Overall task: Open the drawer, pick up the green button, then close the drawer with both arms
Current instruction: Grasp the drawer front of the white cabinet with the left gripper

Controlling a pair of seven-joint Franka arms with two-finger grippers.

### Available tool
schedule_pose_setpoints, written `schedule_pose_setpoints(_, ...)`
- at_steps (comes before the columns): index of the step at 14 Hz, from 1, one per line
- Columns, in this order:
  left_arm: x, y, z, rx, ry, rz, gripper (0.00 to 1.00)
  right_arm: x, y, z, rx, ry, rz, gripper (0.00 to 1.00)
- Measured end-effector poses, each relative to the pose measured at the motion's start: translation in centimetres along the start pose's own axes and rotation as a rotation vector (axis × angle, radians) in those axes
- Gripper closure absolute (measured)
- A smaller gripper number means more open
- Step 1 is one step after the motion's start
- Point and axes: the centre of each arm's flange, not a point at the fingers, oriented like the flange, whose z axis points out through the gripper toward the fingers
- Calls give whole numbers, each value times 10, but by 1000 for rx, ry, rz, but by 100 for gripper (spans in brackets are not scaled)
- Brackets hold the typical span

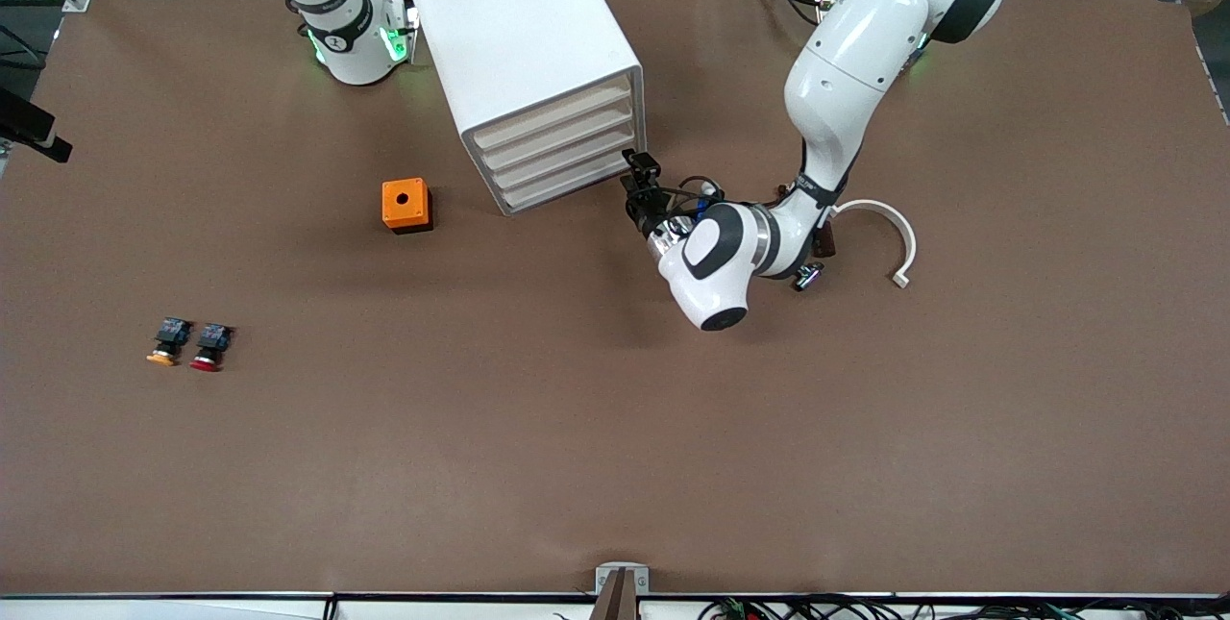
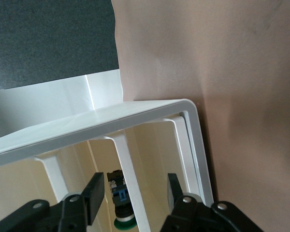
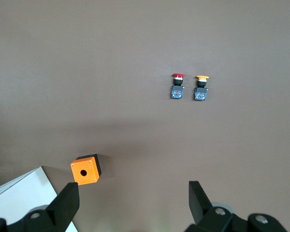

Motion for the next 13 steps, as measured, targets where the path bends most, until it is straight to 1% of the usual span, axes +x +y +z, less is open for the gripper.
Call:
schedule_pose_setpoints(3, -7, -1, 20, 16, 26, 5, 40, 0, 1, 0, 0, 1, 1, 0)
schedule_pose_setpoints(8, -14, -3, 65, 69, 96, 4, 41, 0, 3, 2, 0, -3, 5, 0)
schedule_pose_setpoints(9, -13, 0, 72, 77, 105, 0, 44, 1, 4, 4, 0, -7, 7, 0)
schedule_pose_setpoints(10, -13, 1, 77, 85, 112, -2, 52, 3, 4, 6, 1, -12, 7, 0)
schedule_pose_setpoints(11, -13, 1, 81, 88, 117, -3, 52, 5, 5, 9, 1, -18, 8, 0)
schedule_pose_setpoints(13, -13, 2, 83, 92, 119, -5, 68, 10, 6, 18, 2, -34, 9, 0)
